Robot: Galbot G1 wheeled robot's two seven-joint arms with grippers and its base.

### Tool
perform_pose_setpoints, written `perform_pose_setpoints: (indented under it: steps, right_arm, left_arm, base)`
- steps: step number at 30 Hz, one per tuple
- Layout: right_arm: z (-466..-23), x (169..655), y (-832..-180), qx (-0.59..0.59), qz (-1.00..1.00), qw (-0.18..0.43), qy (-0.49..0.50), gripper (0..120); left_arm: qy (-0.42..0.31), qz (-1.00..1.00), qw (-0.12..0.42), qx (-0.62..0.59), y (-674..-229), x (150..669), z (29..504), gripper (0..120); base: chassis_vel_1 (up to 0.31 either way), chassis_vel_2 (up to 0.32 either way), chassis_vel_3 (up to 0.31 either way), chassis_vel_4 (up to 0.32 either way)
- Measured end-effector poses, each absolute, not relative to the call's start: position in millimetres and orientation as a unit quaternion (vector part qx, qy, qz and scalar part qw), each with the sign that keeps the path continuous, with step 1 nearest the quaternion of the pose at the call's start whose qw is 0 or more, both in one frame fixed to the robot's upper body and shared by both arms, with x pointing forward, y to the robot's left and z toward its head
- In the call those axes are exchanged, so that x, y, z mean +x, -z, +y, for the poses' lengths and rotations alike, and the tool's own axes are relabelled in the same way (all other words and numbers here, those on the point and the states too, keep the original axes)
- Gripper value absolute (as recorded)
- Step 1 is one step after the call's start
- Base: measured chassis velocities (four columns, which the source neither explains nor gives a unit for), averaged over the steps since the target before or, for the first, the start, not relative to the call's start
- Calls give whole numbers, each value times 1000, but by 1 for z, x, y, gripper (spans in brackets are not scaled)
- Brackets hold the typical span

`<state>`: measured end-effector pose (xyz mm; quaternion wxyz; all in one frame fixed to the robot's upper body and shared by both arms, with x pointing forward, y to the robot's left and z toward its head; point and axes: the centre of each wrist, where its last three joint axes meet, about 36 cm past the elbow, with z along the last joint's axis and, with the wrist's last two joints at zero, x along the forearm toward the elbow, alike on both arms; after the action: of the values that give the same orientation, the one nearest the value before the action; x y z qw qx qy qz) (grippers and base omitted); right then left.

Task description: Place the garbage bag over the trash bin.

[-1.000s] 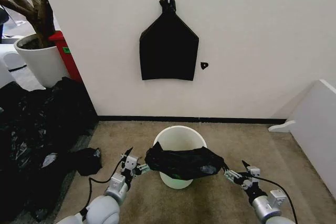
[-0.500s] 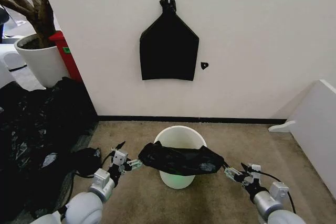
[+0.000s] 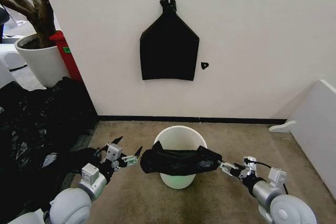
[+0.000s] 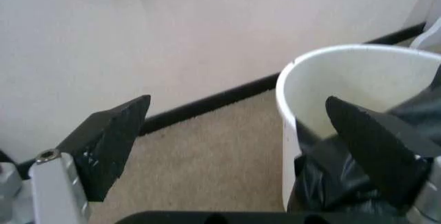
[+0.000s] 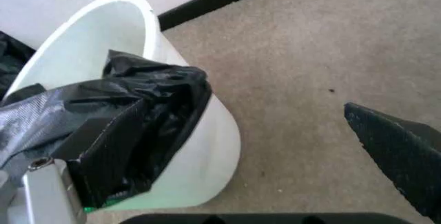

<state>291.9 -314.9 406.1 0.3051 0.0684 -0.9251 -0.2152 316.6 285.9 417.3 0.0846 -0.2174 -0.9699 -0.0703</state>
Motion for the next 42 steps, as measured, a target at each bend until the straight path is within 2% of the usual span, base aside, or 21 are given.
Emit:
perform_pose_setpoints:
  steps: [6, 12, 14, 17, 22, 26, 31, 33, 42]
  right_arm:
    - [-312, 277, -410, 69, -926, 308, 208, 100]
    - [-308, 264, -427, 67, -938, 276, 196, 100]
    - [-306, 262, -450, 73, -949, 244, 184, 100]
    - [-303, 283, -492, 69, -965, 197, 159, 100]
    - [-302, 314, -520, 68, -977, 159, 127, 100]
    - [-308, 328, -527, 71, -978, 168, 103, 100]
    - [-322, 358, -528, 71, -972, 211, 73, 100]
    - [-333, 376, -530, 111, -966, 227, 61, 100]
    - [-357, 395, -520, 194, -959, 204, 32, 100]
  left_arm:
    - [59, -973, 75, -211, -424, 320, 280, 100]
    - [39, -975, 74, -205, -438, 316, 273, 100]
    - [25, -977, 79, -198, -451, 312, 267, 100]
    - [10, -983, 76, -164, -480, 319, 268, 100]
    - [30, -987, 66, -140, -516, 330, 280, 100]
    - [47, -986, 76, -139, -531, 334, 285, 100]
    - [82, -979, 105, -152, -543, 330, 290, 100]
    - [91, -978, 117, -145, -544, 322, 295, 100]
    - [98, -982, 118, -107, -549, 301, 325, 100]
  base:
    - [0, 0, 0, 0]
    - [0, 0, 0, 0]
    - [0, 0, 0, 0]
    - [0, 0, 0, 0]
    - [0, 0, 0, 0]
    - [0, 0, 0, 0]
    - [0, 0, 0, 0]
    - [0, 0, 0, 0]
    - [0, 0, 0, 0]
